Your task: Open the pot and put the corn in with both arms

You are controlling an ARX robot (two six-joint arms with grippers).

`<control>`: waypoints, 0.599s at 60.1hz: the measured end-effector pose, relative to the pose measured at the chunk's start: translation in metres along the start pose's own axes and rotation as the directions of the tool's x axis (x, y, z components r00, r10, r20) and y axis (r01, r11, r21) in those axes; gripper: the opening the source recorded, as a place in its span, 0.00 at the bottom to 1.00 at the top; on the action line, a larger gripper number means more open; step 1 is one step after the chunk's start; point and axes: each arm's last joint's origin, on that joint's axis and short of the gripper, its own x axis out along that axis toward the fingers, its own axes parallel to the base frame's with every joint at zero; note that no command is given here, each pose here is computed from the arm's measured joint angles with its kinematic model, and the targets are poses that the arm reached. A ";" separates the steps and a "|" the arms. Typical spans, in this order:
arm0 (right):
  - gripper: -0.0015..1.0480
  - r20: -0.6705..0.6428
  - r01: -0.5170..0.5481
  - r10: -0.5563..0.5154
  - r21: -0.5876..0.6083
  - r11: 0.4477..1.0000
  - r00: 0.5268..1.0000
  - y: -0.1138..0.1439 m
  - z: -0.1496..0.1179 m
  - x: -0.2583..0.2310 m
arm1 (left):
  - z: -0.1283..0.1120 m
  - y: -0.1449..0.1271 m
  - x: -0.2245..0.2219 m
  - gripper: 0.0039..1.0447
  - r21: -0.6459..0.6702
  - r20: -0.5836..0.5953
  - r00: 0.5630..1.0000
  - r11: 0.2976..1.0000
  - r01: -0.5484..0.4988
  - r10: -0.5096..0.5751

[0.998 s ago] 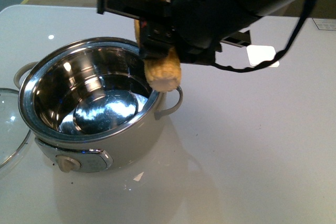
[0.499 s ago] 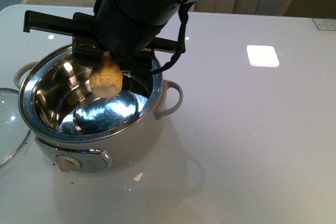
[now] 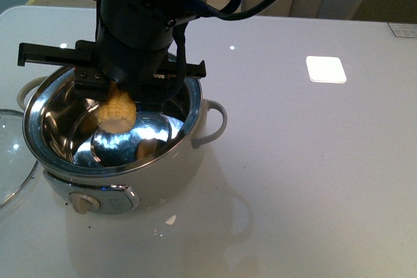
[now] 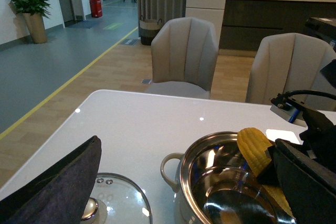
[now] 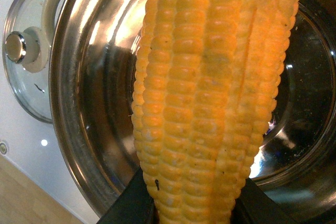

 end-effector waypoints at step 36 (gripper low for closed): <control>0.75 -0.007 0.000 0.000 0.030 1.000 1.000 0.001 0.000 0.004 | 0.000 0.000 0.000 0.94 0.000 0.000 1.000 1.000 0.000 0.000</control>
